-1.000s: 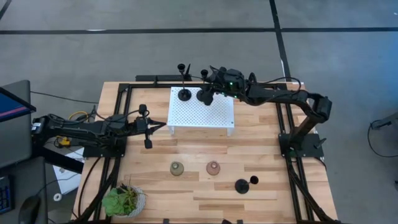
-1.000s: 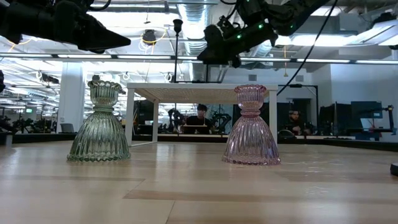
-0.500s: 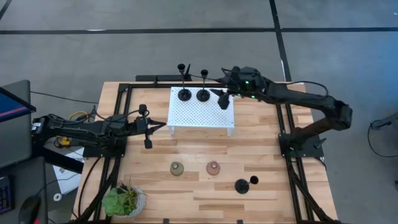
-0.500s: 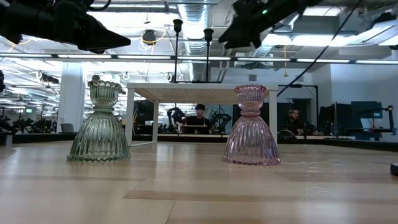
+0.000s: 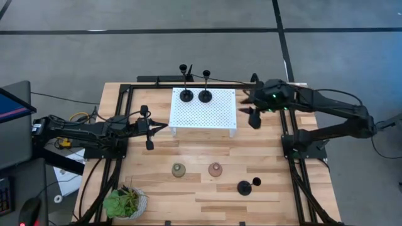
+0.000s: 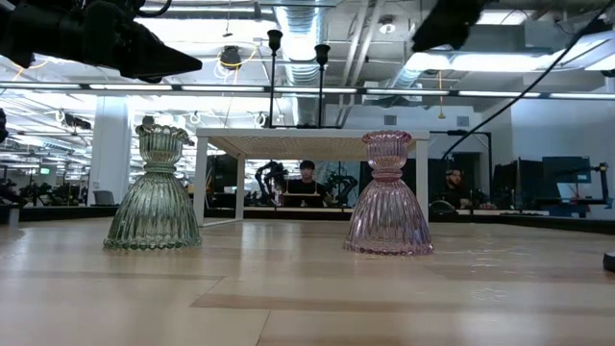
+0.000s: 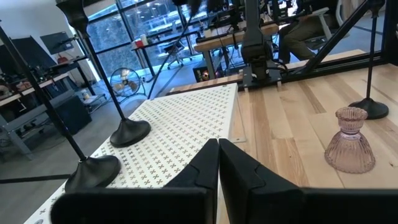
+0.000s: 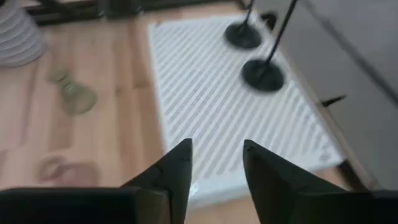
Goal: Pick & Place candle stick holders
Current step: Put the black candle holder on the shelf
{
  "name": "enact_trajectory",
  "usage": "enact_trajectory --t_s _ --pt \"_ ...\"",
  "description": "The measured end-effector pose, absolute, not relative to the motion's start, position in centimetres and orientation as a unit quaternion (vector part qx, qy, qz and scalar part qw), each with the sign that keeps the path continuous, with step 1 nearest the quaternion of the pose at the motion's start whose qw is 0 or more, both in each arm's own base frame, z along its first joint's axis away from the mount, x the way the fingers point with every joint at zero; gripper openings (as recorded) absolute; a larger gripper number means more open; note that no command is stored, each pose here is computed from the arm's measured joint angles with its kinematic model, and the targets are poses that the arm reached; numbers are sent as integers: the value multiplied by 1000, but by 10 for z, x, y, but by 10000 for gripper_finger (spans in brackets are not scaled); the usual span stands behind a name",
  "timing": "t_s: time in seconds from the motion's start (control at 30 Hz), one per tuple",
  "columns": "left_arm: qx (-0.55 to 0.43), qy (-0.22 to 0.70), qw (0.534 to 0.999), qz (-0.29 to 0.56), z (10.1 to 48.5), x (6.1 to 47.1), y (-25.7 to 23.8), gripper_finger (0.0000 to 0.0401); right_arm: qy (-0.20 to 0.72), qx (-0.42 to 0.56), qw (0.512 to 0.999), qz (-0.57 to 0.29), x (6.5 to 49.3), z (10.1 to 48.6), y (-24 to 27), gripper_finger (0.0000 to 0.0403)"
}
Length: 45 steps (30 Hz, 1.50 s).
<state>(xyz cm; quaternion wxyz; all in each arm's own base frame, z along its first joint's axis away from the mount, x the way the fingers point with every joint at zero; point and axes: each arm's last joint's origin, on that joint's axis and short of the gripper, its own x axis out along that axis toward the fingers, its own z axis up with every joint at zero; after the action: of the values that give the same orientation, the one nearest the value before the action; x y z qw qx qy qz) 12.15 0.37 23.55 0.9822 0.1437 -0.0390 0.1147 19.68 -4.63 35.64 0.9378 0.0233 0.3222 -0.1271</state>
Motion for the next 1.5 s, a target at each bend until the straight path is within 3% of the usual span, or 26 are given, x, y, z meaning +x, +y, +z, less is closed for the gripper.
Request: enact_trajectory --t_s 0.37,0.53,0.8,1.03,1.3,1.5 --pt "144 -39 982 114 235 121 4 12 440 122 884 -102 169 342 -8 83" --pt "141 -40 983 114 236 121 4 12 480 102 869 -60 162 338 12 63" --pt "127 -39 985 113 235 122 4 12 453 25 891 22 148 341 56 5" --pt "129 -24 985 111 232 126 4 12 393 -12 918 60 133 328 86 14" --pt "134 11 986 102 224 135 3 12 409 41 911 27 112 289 103 4" --pt "137 28 985 99 220 139 3 12 382 42 921 62 104 261 123 1"
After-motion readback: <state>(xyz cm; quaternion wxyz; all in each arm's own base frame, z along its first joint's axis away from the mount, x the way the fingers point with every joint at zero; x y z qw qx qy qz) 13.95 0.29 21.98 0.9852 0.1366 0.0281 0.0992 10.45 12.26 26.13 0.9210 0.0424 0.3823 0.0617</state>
